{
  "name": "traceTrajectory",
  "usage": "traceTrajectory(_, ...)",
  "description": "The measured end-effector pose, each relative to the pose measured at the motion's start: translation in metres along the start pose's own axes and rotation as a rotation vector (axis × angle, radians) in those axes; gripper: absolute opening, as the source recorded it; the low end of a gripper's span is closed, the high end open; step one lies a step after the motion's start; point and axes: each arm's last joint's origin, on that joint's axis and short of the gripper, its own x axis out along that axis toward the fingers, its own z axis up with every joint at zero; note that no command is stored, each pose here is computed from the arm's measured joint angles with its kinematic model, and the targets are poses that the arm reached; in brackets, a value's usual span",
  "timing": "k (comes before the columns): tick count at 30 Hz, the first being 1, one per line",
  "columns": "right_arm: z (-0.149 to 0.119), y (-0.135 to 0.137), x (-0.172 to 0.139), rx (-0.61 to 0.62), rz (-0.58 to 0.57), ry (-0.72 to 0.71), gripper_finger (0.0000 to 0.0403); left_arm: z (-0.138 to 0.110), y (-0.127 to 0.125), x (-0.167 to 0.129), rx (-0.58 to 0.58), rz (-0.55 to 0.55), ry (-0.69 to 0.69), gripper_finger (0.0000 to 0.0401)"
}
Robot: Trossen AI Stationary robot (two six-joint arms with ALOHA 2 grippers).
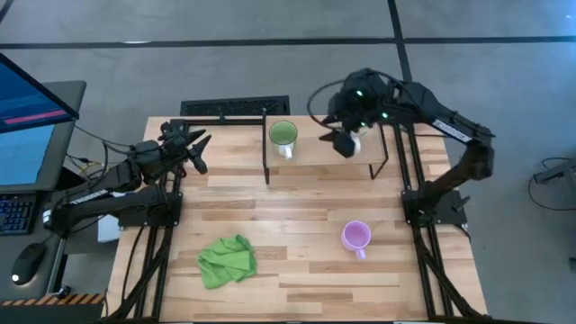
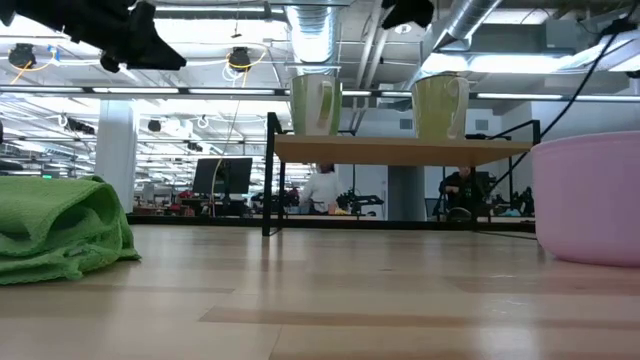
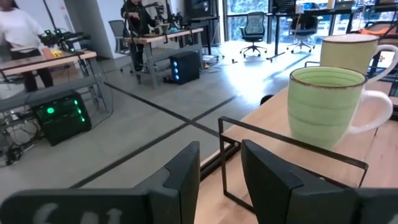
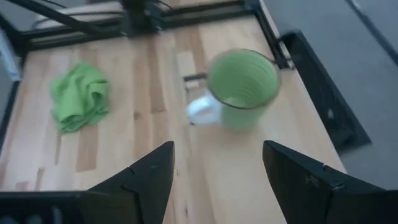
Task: Stack small to large cups/mugs on shelf
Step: Adjust the green mug on the shelf
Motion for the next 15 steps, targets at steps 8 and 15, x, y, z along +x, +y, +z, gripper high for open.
traceTrajectory(8, 0.023, -0.023, 0.021, 0.043, -0.041, 0.077, 0.0268, -0.001, 0.0, 0.0, -0.018, 0.001, 0.006, 0.011)
traceTrajectory(15, 0.043, -0.027, 0.024, 0.028, -0.047, 0.022, 0.0268, -0.005, 0.0, 0.0, -0.022, 0.001, 0.049, 0.011)
